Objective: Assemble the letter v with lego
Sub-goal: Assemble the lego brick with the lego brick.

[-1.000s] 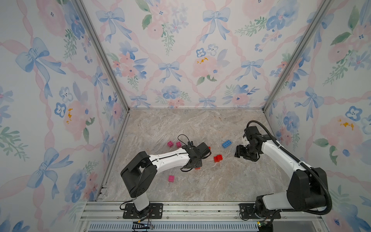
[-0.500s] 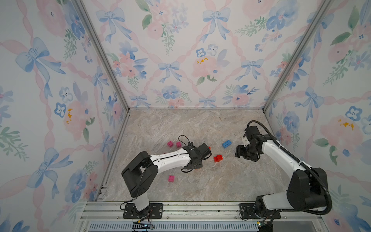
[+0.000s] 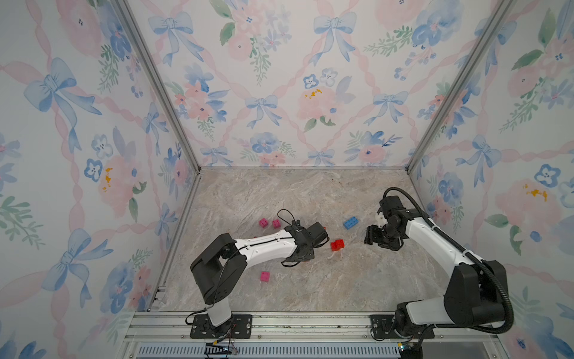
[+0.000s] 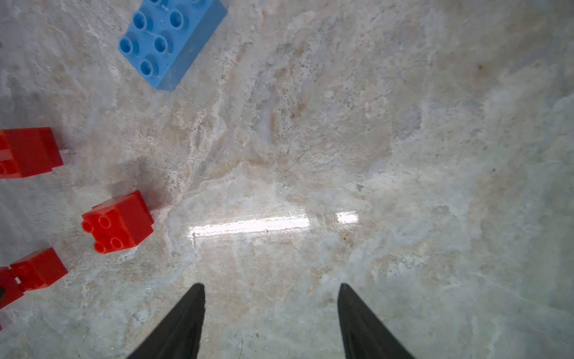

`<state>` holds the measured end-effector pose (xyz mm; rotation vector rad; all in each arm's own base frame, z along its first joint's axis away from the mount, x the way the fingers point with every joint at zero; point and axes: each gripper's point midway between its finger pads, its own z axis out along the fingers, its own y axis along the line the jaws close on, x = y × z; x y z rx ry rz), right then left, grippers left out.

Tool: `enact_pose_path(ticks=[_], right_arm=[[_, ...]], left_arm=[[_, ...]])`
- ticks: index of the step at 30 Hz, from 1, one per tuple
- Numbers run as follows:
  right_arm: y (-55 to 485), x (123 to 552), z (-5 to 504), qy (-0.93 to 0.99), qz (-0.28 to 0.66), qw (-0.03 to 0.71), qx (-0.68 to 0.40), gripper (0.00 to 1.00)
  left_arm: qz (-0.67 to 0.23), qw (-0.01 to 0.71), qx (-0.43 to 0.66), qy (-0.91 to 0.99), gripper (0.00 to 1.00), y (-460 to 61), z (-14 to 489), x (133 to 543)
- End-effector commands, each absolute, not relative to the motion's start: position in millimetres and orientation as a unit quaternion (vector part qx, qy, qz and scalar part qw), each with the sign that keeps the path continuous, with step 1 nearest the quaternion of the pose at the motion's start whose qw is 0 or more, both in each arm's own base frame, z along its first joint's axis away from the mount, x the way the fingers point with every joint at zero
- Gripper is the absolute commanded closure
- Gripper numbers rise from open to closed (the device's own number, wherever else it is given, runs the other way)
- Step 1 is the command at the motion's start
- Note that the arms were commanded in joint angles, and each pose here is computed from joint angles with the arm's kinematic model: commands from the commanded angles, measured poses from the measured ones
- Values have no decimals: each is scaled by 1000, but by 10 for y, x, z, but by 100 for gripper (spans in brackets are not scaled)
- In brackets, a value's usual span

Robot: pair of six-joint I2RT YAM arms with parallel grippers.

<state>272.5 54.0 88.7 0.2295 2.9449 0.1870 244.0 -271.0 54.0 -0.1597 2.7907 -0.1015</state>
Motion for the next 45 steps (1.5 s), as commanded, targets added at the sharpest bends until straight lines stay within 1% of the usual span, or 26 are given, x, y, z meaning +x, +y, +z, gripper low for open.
enact_pose_path(ticks=[1, 22, 36, 45], right_arm=[[494, 2650, 871, 992, 57, 84, 77, 32], [493, 2657, 888, 991, 58, 87, 78, 32], [497, 2679, 906, 991, 59, 92, 77, 32], [510, 2687, 914, 991, 63, 93, 77, 32]], left_arm=[[2, 160, -57, 985, 100, -2616, 410, 2341], [47, 165, -64, 983, 100, -2567, 345, 2205], [34, 165, -78, 983, 100, -2694, 393, 2185], [43, 168, -77, 982, 100, -2706, 378, 2177]])
